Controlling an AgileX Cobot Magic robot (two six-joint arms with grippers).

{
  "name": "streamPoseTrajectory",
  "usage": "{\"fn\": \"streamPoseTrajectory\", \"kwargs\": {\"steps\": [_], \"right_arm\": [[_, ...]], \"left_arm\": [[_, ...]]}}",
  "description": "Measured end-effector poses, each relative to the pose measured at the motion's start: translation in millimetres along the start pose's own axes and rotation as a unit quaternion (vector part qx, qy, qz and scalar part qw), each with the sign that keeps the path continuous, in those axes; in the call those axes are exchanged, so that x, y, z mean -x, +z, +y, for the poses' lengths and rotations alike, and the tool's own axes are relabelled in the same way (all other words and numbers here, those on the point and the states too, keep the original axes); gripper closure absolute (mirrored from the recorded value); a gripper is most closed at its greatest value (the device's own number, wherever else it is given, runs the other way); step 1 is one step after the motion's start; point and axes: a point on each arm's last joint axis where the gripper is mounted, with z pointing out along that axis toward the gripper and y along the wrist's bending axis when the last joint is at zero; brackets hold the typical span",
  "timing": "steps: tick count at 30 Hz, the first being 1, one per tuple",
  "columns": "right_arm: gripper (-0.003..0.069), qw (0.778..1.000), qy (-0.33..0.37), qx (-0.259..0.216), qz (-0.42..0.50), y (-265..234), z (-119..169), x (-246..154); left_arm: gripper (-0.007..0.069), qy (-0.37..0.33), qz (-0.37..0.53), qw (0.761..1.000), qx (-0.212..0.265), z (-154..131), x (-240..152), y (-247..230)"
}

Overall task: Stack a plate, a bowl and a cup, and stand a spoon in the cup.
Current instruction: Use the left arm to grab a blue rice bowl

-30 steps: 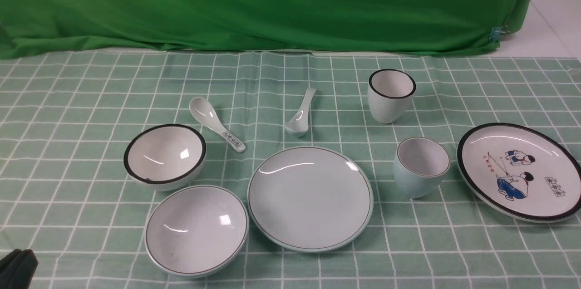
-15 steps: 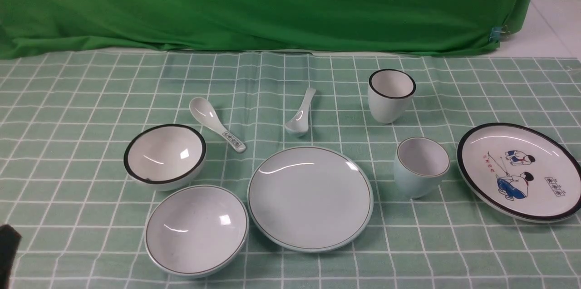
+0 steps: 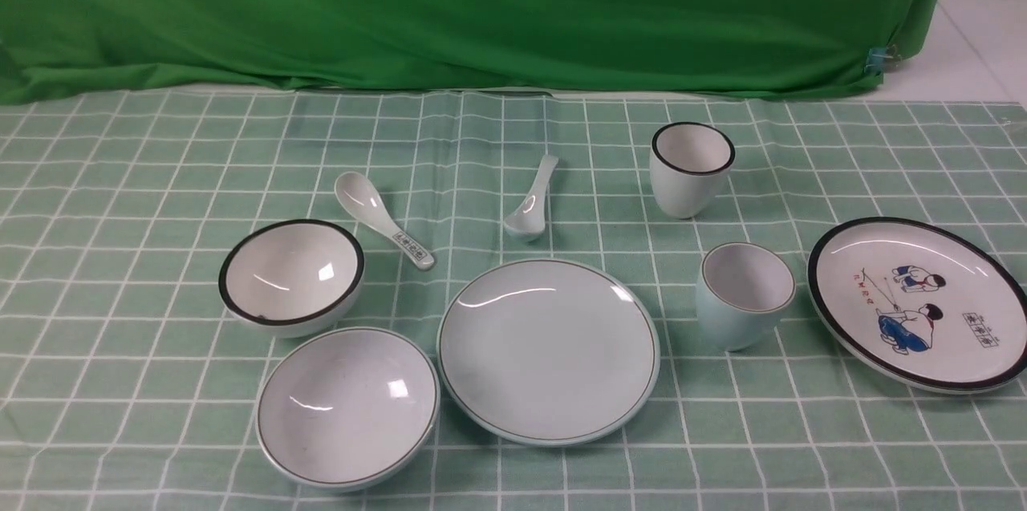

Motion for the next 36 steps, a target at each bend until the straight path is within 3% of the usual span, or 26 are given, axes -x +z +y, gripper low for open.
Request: {"fn": "streamPoseTrajectory", "kwargs": {"steps": [5,8,11,14,18,20,22,26,29,30,33,36], "right_arm": [[0.0417,0.981,0.167,0.025,-0.1,-2,1,19],[0.0417,0.967,0.199,0.037,-0.152,-4,1,28],[0.0417,0.962,0.205,0.043,-0.177,-6,1,33],[0.0417,0.958,0.206,0.046,-0.195,-7,1,36],[0.0424,0.947,0.229,0.056,-0.22,-9,0,40],[0.0487,0.94,0.267,0.065,-0.201,-11,2,44],[0.059,0.948,0.274,0.067,-0.147,-16,5,60],[0.0629,0.967,0.232,0.08,-0.071,-23,12,93],[0.0635,0.983,0.155,0.1,0.014,-22,20,118],[0.0636,0.984,0.097,0.124,0.082,-17,29,138],[0.0636,0.971,0.026,0.15,0.183,-6,41,152],[0.0636,0.937,-0.066,0.194,0.282,21,67,163]], "left_arm": [[0.0608,0.049,0.055,0.997,-0.03,-48,34,33],[0.0608,0.07,0.159,0.985,-0.004,-70,40,64],[0.0608,0.097,0.277,0.955,0.034,-75,30,88],[0.0608,0.127,0.441,0.884,0.092,-63,-2,115],[0.0608,0.129,0.609,0.767,0.158,-31,-55,131],[0.0608,0.124,0.688,0.693,0.173,-9,-89,136],[0.0608,0.111,0.737,0.642,0.18,9,-117,138],[0.0617,0.108,0.764,0.61,0.183,22,-136,139],[0.0622,0.123,0.777,0.593,0.172,25,-149,140],[0.0624,0.151,0.782,0.586,0.151,22,-161,139],[0.0624,0.19,0.784,0.576,0.13,17,-174,137],[0.0623,0.209,0.783,0.572,0.13,15,-189,134]]}}
